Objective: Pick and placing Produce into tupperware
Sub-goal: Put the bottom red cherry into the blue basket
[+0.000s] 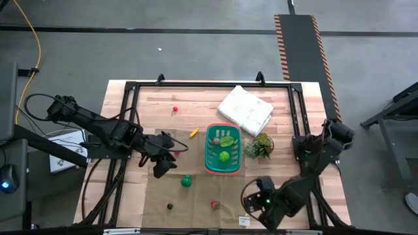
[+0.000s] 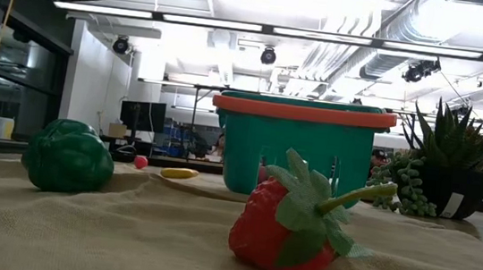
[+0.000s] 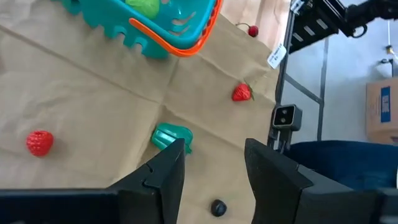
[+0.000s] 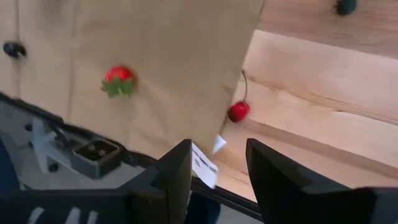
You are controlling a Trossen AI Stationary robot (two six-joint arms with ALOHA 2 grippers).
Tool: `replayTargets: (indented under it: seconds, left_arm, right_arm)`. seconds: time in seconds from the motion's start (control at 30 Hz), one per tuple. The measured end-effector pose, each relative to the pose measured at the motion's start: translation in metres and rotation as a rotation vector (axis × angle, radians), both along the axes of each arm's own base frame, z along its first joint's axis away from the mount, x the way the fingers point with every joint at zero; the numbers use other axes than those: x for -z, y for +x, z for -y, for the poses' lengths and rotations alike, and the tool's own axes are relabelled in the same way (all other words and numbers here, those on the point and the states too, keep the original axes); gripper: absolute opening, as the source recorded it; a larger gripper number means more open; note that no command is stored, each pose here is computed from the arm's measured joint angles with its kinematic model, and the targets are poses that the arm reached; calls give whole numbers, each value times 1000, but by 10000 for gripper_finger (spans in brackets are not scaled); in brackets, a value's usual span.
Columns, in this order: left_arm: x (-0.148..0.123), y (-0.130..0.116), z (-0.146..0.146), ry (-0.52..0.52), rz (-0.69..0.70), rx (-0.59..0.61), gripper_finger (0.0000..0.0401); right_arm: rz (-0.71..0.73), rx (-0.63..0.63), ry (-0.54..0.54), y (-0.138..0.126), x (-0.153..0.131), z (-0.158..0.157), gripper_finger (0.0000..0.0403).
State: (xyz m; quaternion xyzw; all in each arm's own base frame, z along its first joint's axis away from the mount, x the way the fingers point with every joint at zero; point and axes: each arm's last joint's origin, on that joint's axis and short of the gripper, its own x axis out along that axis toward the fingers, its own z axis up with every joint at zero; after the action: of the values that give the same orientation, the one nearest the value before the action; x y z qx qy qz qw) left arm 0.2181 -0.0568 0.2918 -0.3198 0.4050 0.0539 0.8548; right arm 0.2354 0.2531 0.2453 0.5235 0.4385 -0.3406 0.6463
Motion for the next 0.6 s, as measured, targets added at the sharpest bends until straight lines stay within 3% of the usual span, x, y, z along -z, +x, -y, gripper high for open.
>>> replayTargets:
  seconds: [0.27, 0.6]
  left_arm:
    - [0, -1, 2, 29, 8, 115, 154]
    - [-1, -3, 6, 38, 46, 374, 154]
  right_arm:
    - [-47, 94, 110, 29, 21, 3, 142]
    - [-119, 240, 218, 46, 33, 10, 142]
